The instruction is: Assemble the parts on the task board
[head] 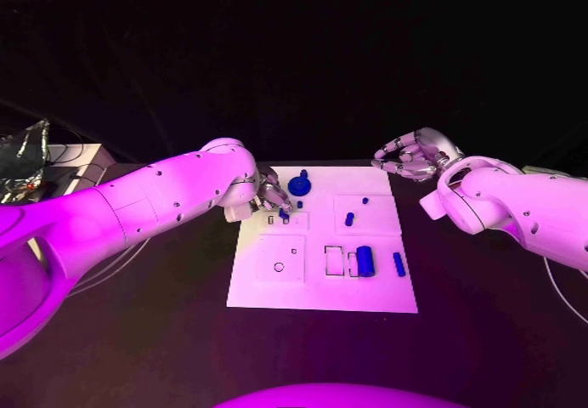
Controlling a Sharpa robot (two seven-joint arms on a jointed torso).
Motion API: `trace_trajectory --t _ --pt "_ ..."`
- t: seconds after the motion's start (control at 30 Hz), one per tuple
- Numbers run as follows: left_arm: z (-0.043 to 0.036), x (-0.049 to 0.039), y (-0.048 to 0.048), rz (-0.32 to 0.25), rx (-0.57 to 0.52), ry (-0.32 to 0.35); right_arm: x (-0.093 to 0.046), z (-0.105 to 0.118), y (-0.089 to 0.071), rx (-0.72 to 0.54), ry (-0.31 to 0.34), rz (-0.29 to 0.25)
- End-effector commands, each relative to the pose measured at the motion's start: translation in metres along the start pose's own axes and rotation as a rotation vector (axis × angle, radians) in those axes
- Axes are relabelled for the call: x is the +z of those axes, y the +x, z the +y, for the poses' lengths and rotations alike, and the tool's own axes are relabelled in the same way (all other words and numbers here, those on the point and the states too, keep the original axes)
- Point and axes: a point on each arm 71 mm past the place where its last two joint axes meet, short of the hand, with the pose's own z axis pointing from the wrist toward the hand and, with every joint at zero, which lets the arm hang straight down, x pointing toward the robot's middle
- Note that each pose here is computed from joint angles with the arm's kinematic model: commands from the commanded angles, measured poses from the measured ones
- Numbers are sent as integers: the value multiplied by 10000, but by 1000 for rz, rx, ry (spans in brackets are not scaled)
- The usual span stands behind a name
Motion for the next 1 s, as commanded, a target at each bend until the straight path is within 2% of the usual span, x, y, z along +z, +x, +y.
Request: trace_trajectory --t 0.03,0.33,1.0 --pt "-24 12 23 -3 30 -4 -3 17 13 -8 -20 10" --pt "-13 10 36 -3 38 -6 -6 14 9 -9 -19 10" --pt "-41 -4 76 3 92 -9 -9 5 1 -9 -18 11"
